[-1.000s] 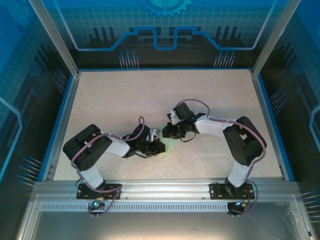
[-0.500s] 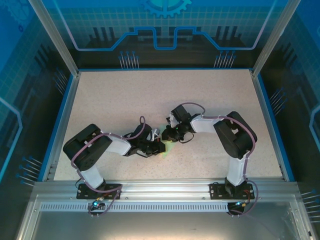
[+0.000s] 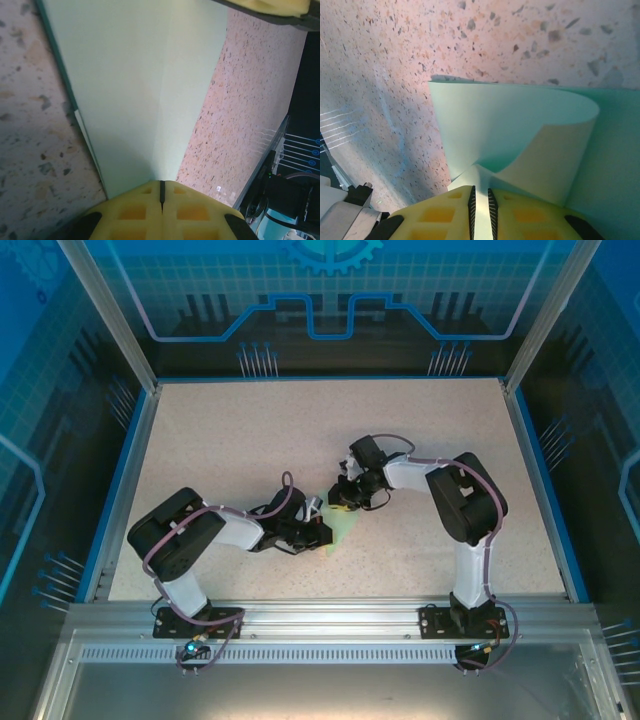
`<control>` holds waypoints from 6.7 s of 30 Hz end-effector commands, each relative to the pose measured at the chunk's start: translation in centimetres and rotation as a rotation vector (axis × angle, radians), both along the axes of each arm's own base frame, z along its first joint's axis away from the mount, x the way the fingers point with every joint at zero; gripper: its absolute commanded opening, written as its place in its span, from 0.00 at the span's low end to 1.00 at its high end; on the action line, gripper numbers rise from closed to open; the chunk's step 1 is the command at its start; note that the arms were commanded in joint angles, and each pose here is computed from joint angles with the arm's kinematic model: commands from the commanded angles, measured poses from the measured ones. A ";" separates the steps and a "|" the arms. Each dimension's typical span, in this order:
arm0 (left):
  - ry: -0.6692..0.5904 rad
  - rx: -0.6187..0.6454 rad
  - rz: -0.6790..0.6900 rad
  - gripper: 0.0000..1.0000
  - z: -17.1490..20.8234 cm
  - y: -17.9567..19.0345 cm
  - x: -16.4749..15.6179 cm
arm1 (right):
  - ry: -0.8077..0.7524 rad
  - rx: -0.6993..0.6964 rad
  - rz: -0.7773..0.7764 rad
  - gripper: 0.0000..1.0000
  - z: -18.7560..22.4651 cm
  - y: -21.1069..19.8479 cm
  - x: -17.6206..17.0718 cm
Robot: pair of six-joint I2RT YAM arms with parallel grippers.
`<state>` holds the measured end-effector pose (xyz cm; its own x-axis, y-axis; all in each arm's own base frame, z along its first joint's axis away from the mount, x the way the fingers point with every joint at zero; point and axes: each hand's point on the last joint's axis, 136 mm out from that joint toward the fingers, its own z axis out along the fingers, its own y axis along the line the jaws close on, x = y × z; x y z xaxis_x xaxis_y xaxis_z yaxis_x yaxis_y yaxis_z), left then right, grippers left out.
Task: Fold a paper plane with a square sheet of paper (pick it up from the middle)
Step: Fourth fold the wing at the center of the table, then turn over the paper at the center of the table.
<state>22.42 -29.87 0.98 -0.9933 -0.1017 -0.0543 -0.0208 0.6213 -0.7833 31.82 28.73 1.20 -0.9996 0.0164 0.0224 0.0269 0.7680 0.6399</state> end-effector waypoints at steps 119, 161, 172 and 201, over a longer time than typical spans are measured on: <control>-0.124 0.133 -0.015 0.18 7.9 0.2 5.0 | -0.139 -0.125 -0.105 0.47 3.2 -6.5 -3.2; 0.078 0.335 -0.041 0.09 -2.2 3.2 1.9 | -0.062 -0.069 -0.131 0.54 1.3 -4.9 -6.0; -0.045 0.211 -0.013 0.14 2.1 1.9 3.4 | -0.092 -0.089 -0.149 0.52 2.3 -5.0 -5.0; 0.003 0.328 0.059 0.13 -0.7 4.4 4.8 | -0.067 -0.100 -0.181 0.54 2.0 -4.7 -4.6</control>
